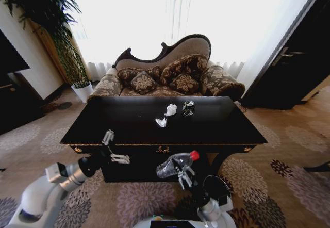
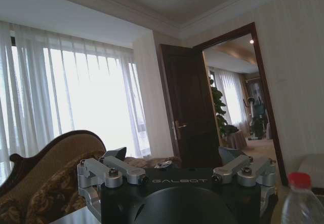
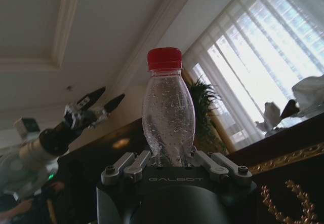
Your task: Move to the front of the table and place the trash on the table into the trash bin.
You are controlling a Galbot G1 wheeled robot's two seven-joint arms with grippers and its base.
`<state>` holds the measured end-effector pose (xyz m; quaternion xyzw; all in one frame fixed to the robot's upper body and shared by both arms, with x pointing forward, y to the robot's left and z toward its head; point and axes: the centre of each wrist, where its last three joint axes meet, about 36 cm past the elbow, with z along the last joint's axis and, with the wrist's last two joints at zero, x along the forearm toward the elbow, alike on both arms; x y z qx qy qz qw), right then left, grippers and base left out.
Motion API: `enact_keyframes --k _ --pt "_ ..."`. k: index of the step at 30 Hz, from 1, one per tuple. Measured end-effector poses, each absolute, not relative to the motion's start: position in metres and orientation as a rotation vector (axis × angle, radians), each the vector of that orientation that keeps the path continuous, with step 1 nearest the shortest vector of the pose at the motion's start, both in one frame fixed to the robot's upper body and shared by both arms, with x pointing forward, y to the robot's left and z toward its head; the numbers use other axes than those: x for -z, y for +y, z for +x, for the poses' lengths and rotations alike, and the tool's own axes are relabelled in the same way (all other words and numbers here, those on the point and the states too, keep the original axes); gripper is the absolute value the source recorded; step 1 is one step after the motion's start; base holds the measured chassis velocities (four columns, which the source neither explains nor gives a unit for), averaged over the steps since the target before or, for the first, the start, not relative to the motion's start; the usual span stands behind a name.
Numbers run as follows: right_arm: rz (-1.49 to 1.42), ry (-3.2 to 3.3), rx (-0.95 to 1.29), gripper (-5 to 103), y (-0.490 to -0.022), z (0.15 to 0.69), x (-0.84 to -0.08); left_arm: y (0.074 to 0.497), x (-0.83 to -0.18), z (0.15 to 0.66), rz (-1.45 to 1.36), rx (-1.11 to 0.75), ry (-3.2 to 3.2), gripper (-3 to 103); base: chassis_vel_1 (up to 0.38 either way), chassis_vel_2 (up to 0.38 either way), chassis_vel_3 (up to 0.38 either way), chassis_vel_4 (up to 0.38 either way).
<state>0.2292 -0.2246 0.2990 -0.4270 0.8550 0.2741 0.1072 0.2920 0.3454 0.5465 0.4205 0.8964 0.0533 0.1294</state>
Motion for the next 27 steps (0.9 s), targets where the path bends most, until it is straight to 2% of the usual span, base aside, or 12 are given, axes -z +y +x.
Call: enact_keyframes --k 5,6,11,16,20,27 --pt "-1.361 2.541 -0.665 22 -0.222 0.231 -0.288 0.347 -0.547 0.288 1.187 -0.133 2.610 100 0.000 0.000 0.000 0.000" --pt "-1.390 2.580 -0.575 22 -0.224 0.235 -0.281 0.348 -0.548 0.285 1.168 -0.124 2.612 100 0.000 0.000 0.000 0.000" --pt "-1.381 2.704 -0.441 22 -0.238 0.247 -0.260 0.353 -0.552 0.280 1.129 -0.117 2.616 100 0.000 0.000 0.000 0.000" --pt "-1.339 2.869 -0.311 22 -0.263 0.257 -0.229 0.362 -0.558 0.274 1.082 -0.126 2.623 100 0.000 0.000 0.000 0.000" --pt "-1.284 3.049 -0.087 22 -0.295 0.269 -0.200 0.368 -0.565 0.264 1.034 -0.142 2.630 100 0.000 0.000 0.000 0.000" --pt "-1.121 3.250 0.226 22 -0.325 0.290 -0.178 0.373 -0.572 0.249 0.967 -0.153 2.643 100 0.000 0.000 0.000 0.000"
